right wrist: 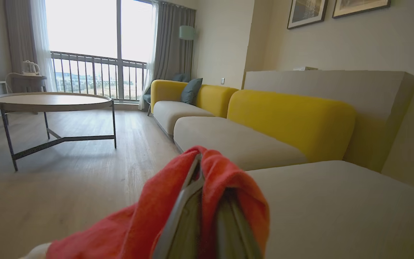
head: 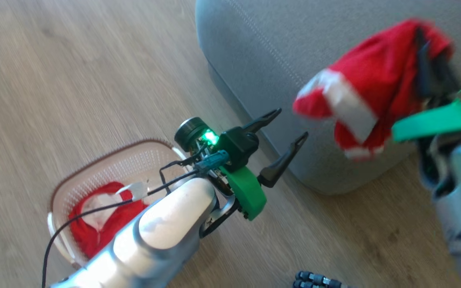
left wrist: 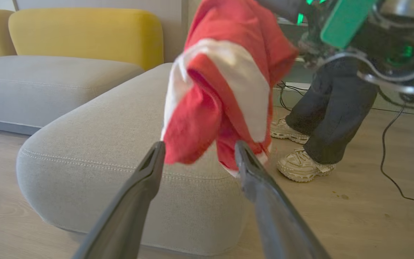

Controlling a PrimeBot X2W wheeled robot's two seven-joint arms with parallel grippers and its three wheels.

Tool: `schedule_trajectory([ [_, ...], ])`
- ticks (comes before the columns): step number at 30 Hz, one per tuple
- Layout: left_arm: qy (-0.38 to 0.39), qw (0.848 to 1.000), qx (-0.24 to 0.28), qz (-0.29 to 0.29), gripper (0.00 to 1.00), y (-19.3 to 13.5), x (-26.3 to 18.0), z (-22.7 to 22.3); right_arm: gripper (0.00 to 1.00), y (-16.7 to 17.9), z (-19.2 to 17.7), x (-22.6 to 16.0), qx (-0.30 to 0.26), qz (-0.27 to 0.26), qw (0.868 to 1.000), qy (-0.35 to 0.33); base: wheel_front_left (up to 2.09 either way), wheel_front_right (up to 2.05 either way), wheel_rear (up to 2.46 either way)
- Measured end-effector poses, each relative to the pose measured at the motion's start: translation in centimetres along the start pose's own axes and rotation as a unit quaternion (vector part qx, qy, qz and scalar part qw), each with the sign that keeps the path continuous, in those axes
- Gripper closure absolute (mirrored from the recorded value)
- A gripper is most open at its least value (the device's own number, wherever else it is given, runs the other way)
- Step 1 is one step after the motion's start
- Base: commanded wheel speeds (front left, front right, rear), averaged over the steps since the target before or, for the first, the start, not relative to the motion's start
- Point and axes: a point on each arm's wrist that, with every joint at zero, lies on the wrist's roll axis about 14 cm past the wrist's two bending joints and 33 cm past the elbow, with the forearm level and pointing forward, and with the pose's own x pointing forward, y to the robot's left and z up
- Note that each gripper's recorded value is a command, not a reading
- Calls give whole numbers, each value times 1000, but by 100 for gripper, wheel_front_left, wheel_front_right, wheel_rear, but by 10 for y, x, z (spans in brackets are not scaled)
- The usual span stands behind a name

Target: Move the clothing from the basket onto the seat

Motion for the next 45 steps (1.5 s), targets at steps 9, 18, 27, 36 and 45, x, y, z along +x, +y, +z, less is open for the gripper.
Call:
schedule_trajectory([
  [9, 11, 1000, -19, 10, 0, 39, -12, -32, 100, -35, -11, 74, -92, -15, 996, 6, 0, 0, 0],
  [18, 18, 998, -34, 46, 0, 85, -33, -63, 100, -43, -51, 138, -136, -14, 990, 37, 0, 0, 0],
  [27, 44, 992, -72, 90, 0, 122, -64, -114, 100, -77, -89, 198, -181, -61, 979, 66, 0, 0, 0],
  [36, 71, 985, -97, 127, 0, 141, -95, -153, 100, -110, -127, 218, -154, -139, 975, 82, 0, 0, 0],
  [45, 87, 975, -119, 165, 0, 156, -119, -179, 100, -107, -216, 198, -119, -165, 964, 169, 0, 0, 0],
])
